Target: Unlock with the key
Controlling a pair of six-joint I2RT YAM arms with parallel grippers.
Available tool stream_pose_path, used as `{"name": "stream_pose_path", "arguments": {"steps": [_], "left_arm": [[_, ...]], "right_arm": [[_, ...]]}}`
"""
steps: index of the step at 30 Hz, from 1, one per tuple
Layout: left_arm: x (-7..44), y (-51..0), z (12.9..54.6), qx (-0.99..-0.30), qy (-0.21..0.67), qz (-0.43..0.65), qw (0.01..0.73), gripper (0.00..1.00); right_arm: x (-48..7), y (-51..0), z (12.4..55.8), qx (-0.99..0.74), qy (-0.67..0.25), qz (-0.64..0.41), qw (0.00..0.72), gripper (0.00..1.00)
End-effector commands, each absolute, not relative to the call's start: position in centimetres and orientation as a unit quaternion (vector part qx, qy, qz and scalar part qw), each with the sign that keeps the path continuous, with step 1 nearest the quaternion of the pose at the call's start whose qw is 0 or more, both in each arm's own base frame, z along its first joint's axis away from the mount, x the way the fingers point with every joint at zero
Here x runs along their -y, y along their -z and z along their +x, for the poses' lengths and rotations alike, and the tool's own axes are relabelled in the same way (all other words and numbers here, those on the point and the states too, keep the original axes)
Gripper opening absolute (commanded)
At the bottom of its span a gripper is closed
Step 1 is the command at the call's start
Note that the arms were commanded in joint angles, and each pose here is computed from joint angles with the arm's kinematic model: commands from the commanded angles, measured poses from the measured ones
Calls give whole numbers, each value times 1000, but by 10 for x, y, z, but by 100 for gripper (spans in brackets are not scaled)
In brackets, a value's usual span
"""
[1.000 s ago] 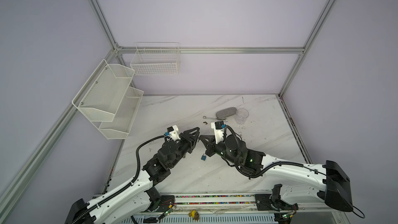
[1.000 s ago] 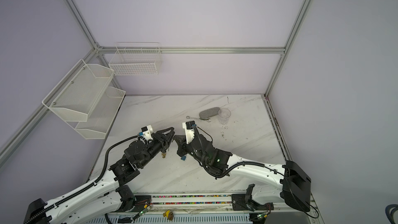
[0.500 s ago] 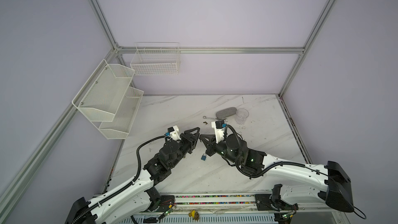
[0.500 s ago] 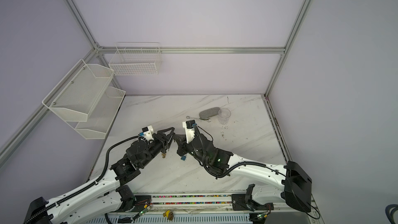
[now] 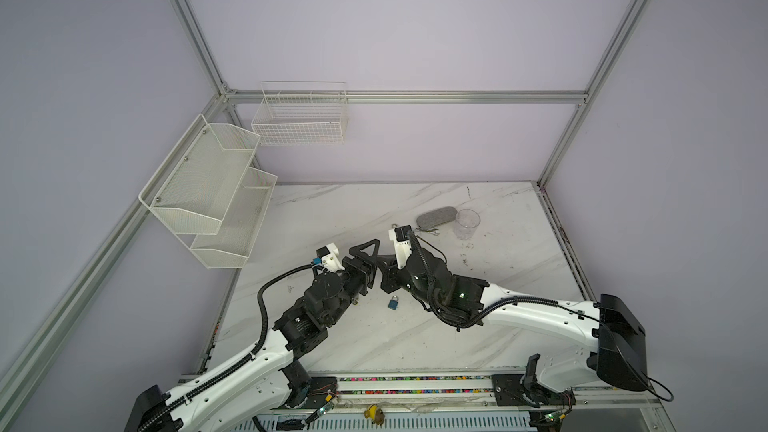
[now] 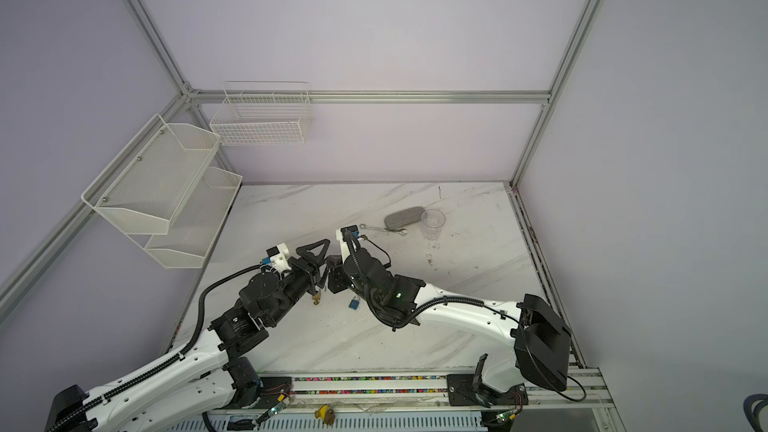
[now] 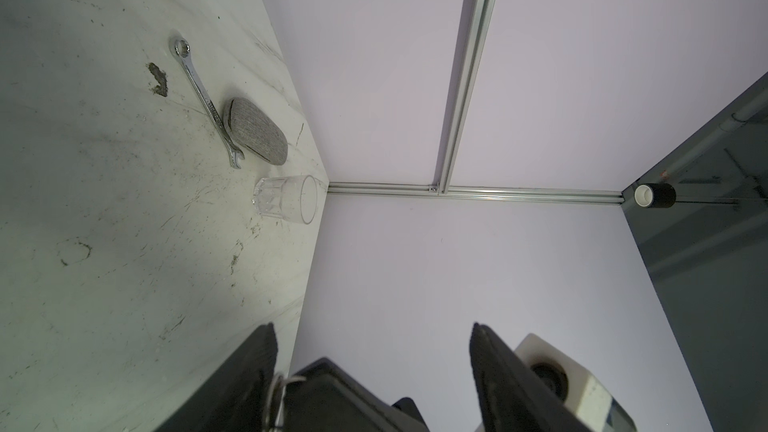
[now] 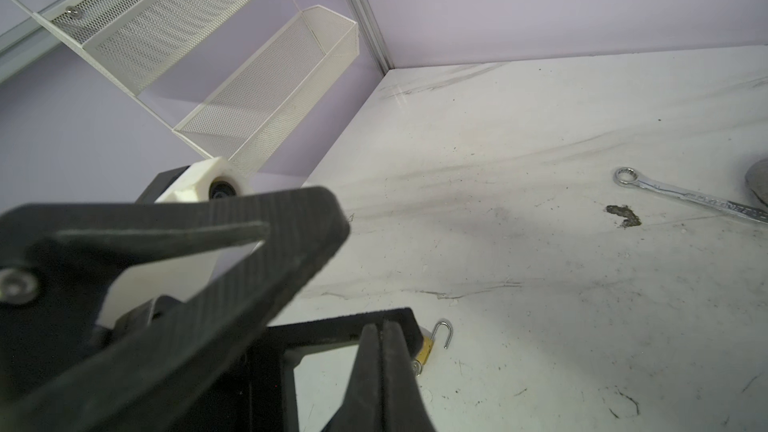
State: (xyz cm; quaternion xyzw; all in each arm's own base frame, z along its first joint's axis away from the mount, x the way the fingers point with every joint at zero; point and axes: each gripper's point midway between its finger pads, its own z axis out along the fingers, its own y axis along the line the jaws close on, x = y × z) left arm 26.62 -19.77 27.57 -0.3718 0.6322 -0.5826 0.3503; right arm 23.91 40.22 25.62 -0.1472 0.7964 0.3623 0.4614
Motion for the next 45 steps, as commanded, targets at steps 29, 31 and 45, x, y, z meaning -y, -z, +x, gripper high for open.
{"name": "stream_pose_path", "arguments": {"steps": [29, 31, 45], "left_arm": [[214, -275, 251, -703, 582, -227, 340, 53], [223, -280, 249, -701, 592, -209, 339, 51], [241, -290, 252, -694, 610, -183, 335, 35]], "right_arm": [[-351, -276, 261, -821, -259, -122, 494, 0], [-354, -278, 263, -819, -267, -115, 495, 0], [-364, -282, 261, -808, -313, -108, 488, 0]]}}
